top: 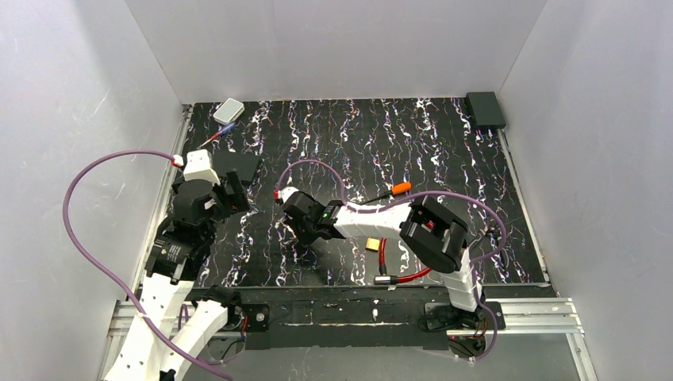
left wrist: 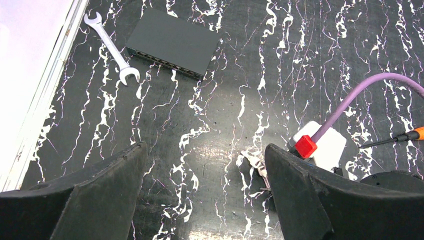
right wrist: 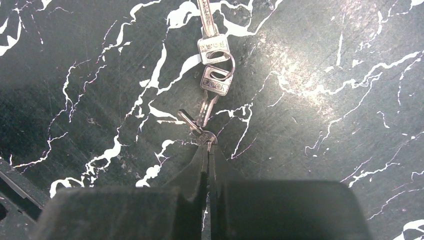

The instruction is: Unlock with the key

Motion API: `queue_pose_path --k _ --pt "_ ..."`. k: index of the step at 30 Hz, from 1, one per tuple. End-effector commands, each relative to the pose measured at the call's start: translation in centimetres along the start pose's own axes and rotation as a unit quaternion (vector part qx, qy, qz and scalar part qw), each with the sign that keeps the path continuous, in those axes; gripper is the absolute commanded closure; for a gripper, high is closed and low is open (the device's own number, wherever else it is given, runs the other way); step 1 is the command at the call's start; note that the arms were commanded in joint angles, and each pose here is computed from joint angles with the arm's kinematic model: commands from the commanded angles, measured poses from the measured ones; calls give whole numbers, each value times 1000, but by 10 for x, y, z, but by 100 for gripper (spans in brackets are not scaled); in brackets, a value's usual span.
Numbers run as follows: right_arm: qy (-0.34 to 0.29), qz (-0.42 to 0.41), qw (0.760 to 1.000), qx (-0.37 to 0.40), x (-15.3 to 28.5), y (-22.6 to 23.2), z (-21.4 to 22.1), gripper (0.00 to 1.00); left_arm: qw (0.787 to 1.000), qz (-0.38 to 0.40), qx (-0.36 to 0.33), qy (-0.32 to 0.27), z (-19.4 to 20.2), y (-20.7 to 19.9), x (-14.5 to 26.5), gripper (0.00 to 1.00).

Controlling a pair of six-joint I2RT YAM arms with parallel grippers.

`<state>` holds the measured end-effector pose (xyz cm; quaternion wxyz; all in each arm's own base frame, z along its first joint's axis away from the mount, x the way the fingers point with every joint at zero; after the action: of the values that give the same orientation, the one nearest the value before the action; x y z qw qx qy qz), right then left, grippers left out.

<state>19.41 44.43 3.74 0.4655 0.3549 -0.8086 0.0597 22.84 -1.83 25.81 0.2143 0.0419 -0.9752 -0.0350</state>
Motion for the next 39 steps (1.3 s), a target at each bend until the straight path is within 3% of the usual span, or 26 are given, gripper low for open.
queue_pose_path --k 1,12,20,24,27,33,39 --pt "6 7 1000 5 -5 -3 8 99 1000 -5 -1 0 1 2 1 14" --pt "-63 -16 998 -16 29 1 -13 99 998 58 -6 -16 -3 -18 2 14" --pt "-151 -8 987 -52 82 -12 -33 99 979 203 -16 -11 -1 -69 2 14" --pt "-205 -9 976 -69 118 -21 -43 99 968 249 22 3 -1 -89 3 14" --pt "-236 -9 969 -79 144 -29 -44 99 951 296 87 35 1 -110 8 19" --pt "-302 -19 946 -119 198 -45 -46 99 893 397 201 64 -4 -150 18 26" --pt "-324 -40 935 -140 228 -45 -50 99 850 477 213 68 -10 -187 26 33"
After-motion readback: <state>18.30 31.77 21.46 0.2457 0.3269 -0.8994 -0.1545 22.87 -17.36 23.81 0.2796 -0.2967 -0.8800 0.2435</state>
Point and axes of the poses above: each gripper's point midway between its finger pads, its own x axis back along the fingers, its own y axis along the line the jaws close on, z = x × y, the point moved 1 cm from there along x, back along the fingers, and after that the axes turned 11 degrees about -x, right-handed, at the moved point
